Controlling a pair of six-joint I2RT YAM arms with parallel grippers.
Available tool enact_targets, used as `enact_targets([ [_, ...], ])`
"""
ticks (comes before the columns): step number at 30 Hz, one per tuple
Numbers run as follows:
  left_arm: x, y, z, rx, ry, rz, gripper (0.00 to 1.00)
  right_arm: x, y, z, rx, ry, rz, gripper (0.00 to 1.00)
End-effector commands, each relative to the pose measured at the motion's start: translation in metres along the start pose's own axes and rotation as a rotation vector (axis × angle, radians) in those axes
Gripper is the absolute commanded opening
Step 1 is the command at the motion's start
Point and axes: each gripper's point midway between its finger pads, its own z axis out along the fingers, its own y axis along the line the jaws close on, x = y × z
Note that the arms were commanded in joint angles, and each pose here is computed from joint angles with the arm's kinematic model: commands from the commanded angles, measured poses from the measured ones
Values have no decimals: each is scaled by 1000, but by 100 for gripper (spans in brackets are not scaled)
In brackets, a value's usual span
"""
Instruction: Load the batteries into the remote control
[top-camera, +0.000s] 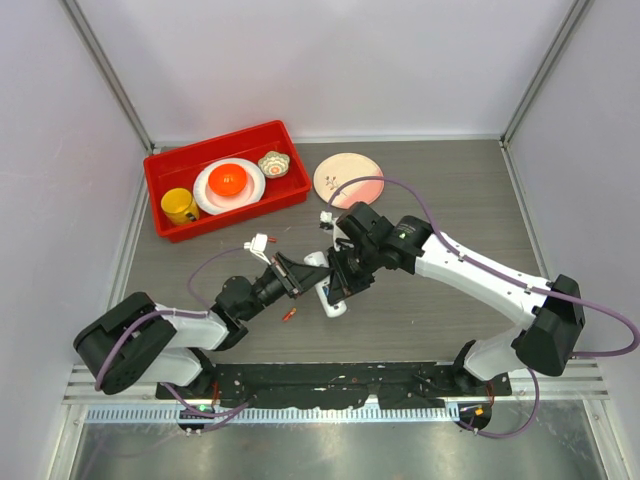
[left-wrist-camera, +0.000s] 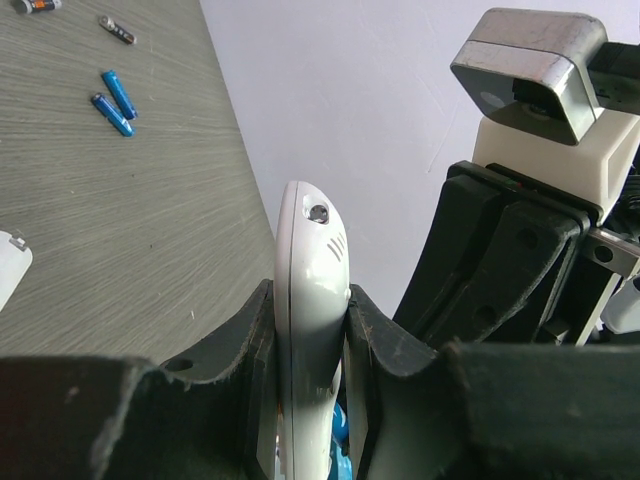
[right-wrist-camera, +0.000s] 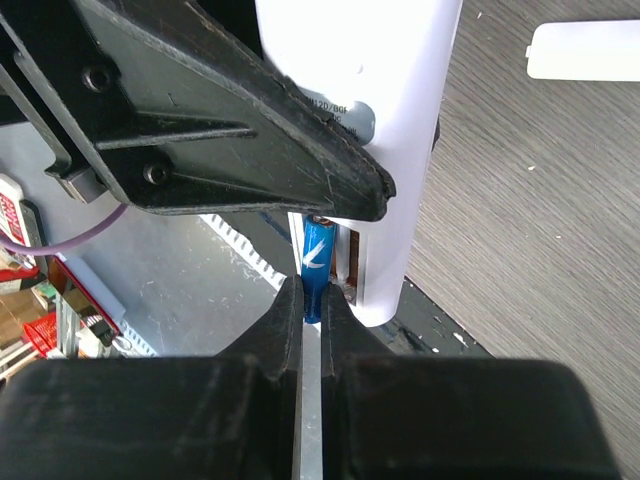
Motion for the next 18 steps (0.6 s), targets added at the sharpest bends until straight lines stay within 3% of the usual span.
enact_targets([
  [1, -21, -85, -8, 325, -77, 36, 0, -24, 12, 5, -35, -91, -4, 1],
  [18, -23, -113, -14, 405, -62, 6, 0, -36, -2, 20, 15, -137, -12, 1],
])
